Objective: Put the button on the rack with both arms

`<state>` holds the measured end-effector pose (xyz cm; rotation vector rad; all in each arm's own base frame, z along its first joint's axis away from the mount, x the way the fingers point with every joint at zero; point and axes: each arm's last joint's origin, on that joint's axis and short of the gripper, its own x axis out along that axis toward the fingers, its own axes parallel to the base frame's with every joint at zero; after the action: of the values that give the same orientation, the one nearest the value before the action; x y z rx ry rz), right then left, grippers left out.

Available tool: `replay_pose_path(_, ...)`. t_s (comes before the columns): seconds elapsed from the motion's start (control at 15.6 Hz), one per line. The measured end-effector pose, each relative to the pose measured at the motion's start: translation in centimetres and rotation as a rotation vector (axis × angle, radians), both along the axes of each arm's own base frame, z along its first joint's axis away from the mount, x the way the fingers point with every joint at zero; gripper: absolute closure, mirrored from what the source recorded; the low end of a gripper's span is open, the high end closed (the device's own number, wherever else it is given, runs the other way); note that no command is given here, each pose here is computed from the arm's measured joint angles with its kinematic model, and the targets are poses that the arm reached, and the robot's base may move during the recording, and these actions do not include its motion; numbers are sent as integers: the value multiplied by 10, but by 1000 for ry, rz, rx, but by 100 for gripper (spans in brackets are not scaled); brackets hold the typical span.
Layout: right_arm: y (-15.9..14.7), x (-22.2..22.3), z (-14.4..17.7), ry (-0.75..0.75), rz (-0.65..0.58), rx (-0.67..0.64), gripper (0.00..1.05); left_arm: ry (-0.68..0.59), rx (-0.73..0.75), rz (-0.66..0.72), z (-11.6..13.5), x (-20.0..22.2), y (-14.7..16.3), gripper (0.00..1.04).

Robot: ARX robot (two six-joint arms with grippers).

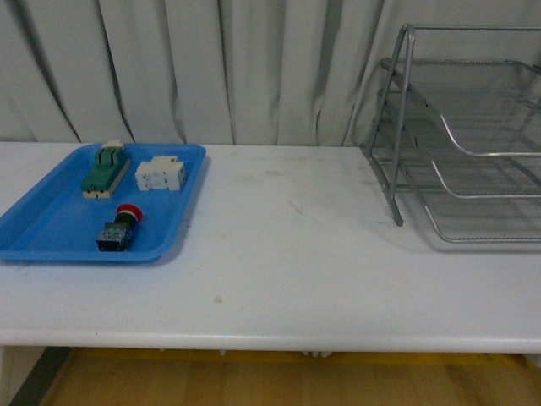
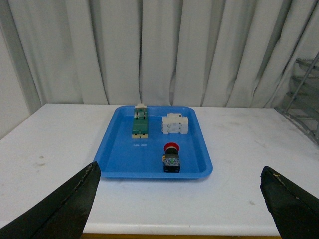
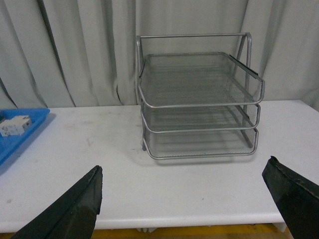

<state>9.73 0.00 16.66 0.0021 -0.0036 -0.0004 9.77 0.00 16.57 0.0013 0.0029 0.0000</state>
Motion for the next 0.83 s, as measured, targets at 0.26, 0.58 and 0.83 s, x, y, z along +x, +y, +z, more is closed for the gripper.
replay_pose_path(0.26, 0, 0, 0, 0, 0, 0, 6, 0, 0, 0, 0, 0, 0, 7)
replay_pose_path(0.58, 0, 0, 0, 0, 0, 0, 6, 0, 0, 0, 0, 0, 0, 7)
replay_pose_path(0.83, 0, 0, 0, 0, 0, 0, 6, 0, 0, 0, 0, 0, 0, 7)
